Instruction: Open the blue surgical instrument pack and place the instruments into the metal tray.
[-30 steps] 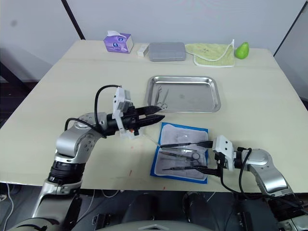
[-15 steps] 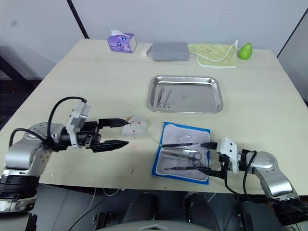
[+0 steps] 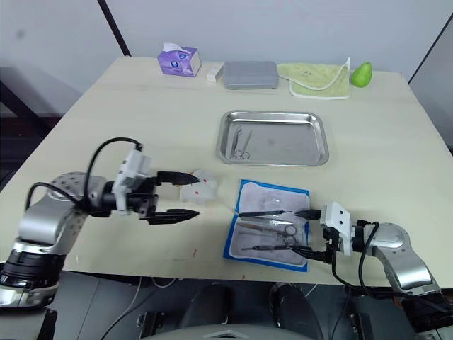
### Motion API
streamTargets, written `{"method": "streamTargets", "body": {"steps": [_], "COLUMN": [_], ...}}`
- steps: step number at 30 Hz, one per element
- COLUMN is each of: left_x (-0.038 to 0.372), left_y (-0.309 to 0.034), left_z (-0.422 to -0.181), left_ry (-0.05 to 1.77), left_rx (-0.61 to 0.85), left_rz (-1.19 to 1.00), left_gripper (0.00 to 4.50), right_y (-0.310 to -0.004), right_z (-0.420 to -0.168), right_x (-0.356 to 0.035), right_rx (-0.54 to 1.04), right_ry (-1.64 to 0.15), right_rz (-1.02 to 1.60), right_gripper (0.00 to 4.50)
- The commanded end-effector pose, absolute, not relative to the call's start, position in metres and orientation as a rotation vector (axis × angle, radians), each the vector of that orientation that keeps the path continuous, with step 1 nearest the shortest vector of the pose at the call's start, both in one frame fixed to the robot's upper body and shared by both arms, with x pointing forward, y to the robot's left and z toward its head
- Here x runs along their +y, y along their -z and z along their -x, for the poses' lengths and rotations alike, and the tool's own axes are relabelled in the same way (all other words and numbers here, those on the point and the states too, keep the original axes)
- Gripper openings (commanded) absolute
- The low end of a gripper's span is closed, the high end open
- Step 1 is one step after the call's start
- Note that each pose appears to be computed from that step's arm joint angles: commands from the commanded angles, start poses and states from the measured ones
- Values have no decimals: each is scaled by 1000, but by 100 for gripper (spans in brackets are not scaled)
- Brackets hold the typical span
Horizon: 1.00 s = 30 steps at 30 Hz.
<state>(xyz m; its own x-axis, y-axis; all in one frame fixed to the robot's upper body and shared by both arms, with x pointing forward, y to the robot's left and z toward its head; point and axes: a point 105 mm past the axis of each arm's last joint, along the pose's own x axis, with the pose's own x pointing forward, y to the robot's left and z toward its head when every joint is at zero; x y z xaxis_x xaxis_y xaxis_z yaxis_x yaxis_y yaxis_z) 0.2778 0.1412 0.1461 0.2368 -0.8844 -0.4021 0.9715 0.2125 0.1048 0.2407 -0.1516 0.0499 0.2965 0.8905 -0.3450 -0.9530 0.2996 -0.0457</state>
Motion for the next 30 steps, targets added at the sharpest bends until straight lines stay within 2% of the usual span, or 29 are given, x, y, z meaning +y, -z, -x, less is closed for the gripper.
{"method": "streamTargets", "body": {"steps": [1, 3, 6, 7, 8, 9, 20, 30], "left_x": [120, 108, 95, 91, 86, 82, 55, 49], "left_y": [-150, -149, -144, -142, -140, -139, -114, -109], "left_z": [-290, -296, -299, -298, -298, -298, -301, -298], "left_ry": [1282, 1297, 1337, 1357, 1370, 1382, 1450, 1479], "left_rx": [269, 260, 261, 262, 259, 258, 283, 297], "left_rz": [-430, -410, -415, -422, -440, -452, -572, -592], "left_gripper": [447, 447, 370, 305, 273, 260, 260, 260], "right_y": [-22, -21, -22, -22, -22, -22, -21, -19], "right_z": [-231, -231, -231, -230, -230, -229, -226, -224], "right_x": [-162, -161, -159, -159, -159, -159, -156, -155], "right_rx": [424, 425, 421, 422, 423, 424, 425, 427], "right_ry": [-1209, -1213, -1211, -1211, -1209, -1209, -1193, -1185], "right_rz": [220, 225, 219, 220, 221, 221, 212, 204], "right_gripper": [450, 450, 450, 450, 450, 450, 450, 450]}}
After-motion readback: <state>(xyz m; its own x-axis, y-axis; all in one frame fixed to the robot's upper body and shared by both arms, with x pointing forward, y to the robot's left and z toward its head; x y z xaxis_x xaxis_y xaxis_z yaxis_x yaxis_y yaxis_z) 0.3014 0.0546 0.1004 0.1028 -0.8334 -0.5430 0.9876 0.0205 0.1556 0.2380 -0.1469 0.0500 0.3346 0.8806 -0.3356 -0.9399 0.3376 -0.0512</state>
